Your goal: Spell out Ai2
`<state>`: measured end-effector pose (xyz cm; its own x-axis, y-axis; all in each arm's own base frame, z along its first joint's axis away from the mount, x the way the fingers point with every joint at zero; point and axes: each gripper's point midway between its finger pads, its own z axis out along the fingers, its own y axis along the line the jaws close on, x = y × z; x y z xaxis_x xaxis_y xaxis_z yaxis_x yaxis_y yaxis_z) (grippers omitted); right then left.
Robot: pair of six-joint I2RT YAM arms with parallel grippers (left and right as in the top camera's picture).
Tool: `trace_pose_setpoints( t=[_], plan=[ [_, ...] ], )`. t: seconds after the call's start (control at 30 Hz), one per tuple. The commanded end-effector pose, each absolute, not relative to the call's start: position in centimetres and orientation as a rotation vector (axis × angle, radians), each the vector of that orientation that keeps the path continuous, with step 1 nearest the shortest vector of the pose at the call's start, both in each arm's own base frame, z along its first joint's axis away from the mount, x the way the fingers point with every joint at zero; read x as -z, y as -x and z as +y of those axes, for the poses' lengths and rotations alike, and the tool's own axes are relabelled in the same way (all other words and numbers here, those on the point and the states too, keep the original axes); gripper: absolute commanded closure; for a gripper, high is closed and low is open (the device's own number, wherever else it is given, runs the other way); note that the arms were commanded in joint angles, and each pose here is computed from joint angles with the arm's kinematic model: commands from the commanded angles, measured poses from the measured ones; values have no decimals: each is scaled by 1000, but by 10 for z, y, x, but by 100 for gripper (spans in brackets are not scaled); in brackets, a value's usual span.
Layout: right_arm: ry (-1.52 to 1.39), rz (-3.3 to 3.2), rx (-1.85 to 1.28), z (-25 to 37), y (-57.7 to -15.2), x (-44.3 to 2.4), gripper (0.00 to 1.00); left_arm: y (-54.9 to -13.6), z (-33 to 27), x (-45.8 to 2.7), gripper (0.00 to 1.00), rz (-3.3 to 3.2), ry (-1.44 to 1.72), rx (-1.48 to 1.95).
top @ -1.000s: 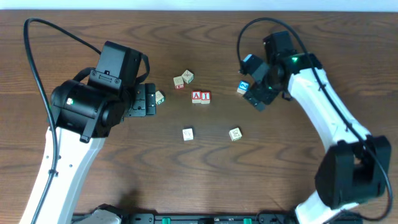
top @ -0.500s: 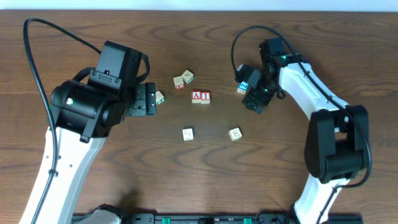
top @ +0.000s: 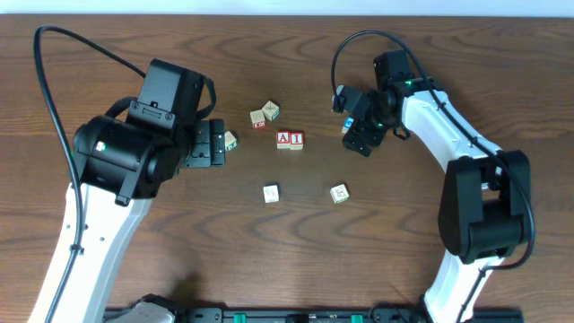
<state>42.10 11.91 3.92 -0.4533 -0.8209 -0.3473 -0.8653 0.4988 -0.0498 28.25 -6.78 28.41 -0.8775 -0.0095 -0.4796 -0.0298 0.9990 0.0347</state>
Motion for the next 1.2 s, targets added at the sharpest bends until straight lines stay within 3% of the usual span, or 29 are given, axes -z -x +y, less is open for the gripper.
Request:
trace_pose_setpoints(
  t=[0.0, 0.17, 0.37, 0.63, 0.77, 0.87, 0.97, 1.17],
  plan=[
    [1435, 2385, -226, 129, -425, -37, 1, -281, -67, -286, 5, 2633, 37, -54],
    [1438, 2400, -234, 129, -428, -21, 9, -281, -67, -286, 5, 2633, 37, -54],
    [1419, 2392, -222, 129, -434, -20, 10, -282, -67, -287, 5, 2627, 38, -52],
    [1363, 2402, -219, 130, -440, -21, 20, -282, -67, -287, 5, 2627, 38, -52],
    [1363, 2406, -215, 129, -439, -21, 36, -282, -67, -287, 5, 2627, 38, -52],
    [1346, 2420, -206, 128, -440, -21, 60, -282, -67, -287, 5, 2627, 38, -52],
    [1346, 2422, -208, 128, -439, -21, 55, -282, -67, -287, 5, 2627, 38, -52],
    [1286, 2460, -222, 128, -439, -20, 63, -282, -67, -287, 5, 2627, 38, -52]
  ],
)
